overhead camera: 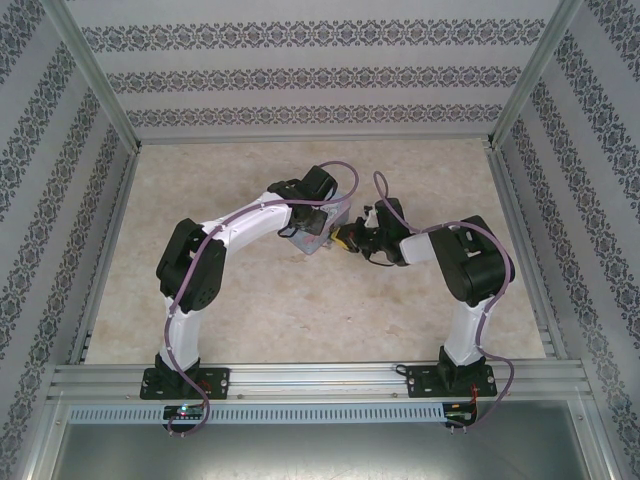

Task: Unlock the padlock with the key

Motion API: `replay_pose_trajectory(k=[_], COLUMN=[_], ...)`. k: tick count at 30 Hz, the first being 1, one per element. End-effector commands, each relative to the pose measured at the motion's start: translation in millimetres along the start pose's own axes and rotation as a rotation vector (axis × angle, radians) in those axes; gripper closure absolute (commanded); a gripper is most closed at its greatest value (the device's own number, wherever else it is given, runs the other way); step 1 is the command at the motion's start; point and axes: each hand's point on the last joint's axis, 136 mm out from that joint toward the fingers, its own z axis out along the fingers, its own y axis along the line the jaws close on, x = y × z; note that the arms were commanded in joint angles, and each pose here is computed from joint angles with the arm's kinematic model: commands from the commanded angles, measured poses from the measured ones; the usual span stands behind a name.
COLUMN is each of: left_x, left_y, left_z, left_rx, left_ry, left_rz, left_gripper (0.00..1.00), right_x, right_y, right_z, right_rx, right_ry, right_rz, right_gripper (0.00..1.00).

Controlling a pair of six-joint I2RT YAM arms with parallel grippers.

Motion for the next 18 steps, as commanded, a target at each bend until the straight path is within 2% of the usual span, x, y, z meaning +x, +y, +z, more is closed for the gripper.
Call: replay_pose_trajectory(k=[1, 3, 5, 9, 13, 18], left_x=[100, 102, 103, 100, 90, 70], left_y=[1, 1, 0, -2, -8, -17], left_z=[46, 47, 49, 47, 39, 20], left_rx=[-0.036, -0.034, -0.031, -0.019, 0.020, 0.083], left_ry=[0.357, 0.362, 0.368, 0.354, 0.324, 0.262], left_rz=[0.112, 0.111, 0.109, 0.099, 0.077, 0.043], left_gripper=[0.52, 0.53, 0.53, 0.52, 0.49, 0.40], right_x=[-41, -62, -69, -55, -36, -18], right_y=[17, 17, 29, 33, 9, -27], right_z=[-7, -20, -19, -22, -34, -51], right_rx=[-0.052, -0.068, -0.105, -0.096, -0.062, -0.006], right_ry=[-0.139, -0.225, -0.202, -0.154, -0.148, -0.154], right_rz=[0.013, 0.052, 0.057, 0.019, 0.032, 0.073], right_gripper=[1.00, 1.00, 1.00, 1.00, 1.00, 1.00])
